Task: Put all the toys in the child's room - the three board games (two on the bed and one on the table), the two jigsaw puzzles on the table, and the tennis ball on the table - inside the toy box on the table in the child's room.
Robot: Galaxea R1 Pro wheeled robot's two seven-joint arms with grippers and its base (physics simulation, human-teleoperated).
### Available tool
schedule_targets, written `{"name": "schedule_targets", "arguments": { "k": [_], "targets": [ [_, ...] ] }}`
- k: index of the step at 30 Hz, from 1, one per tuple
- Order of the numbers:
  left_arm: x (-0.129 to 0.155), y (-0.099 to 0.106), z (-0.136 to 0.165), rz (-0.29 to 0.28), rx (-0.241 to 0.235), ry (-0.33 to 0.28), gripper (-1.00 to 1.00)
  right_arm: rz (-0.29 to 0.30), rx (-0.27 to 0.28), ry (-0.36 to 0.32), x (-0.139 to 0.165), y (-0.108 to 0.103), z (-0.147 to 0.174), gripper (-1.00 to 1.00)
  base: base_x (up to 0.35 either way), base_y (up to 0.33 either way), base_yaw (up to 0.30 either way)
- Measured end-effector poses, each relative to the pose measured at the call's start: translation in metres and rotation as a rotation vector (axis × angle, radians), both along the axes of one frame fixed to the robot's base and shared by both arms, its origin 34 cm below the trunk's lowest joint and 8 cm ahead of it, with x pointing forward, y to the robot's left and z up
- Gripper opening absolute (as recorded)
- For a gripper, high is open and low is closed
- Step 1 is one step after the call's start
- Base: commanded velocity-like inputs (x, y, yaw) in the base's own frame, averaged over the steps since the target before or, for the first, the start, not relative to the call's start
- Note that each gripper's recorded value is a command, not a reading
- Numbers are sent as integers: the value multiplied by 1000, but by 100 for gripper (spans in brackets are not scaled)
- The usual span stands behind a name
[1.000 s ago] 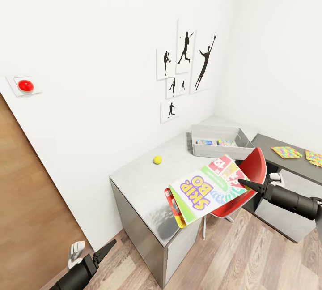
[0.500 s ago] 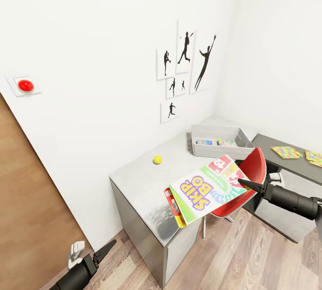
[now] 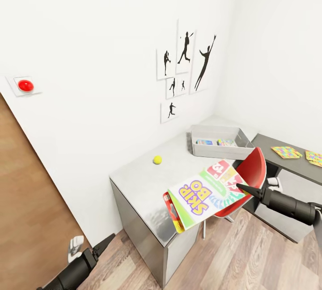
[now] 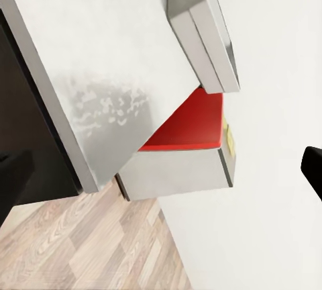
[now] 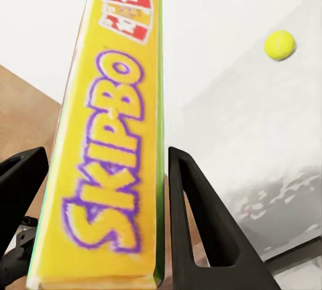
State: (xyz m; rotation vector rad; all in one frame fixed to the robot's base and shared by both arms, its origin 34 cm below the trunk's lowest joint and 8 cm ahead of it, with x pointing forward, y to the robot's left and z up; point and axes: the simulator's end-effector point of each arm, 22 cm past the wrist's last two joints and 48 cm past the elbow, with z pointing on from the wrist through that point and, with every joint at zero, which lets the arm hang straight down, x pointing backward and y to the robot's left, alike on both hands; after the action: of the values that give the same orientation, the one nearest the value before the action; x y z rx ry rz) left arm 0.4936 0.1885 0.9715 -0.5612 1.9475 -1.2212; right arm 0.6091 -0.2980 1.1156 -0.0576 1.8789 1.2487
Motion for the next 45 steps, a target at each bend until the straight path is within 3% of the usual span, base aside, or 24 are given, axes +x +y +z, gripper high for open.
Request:
{"name": "schedule_targets", "arguments": {
  "k": [18, 23, 30, 34, 45],
  "targets": [
    [7, -6, 5, -11, -10, -13, 100, 0, -5, 6, -3, 0, -4, -100, 0, 0, 0],
    [12, -16, 10, -31, -20, -23, 100, 0, -5, 7, -3, 0, -4, -100, 0, 0, 0],
    [17, -44, 14, -101, -41, -29, 100, 1, -5, 7, -3, 0, -4, -100, 0, 0, 0],
    [17, -66, 18, -169, -67, -21, 100, 3, -3, 6, -3, 0, -4, -100, 0, 0, 0],
    [15, -87, 30, -253, -119, -27, 100, 8, -4, 0, -4, 1, -3, -100, 0, 0, 0]
  ]
}}
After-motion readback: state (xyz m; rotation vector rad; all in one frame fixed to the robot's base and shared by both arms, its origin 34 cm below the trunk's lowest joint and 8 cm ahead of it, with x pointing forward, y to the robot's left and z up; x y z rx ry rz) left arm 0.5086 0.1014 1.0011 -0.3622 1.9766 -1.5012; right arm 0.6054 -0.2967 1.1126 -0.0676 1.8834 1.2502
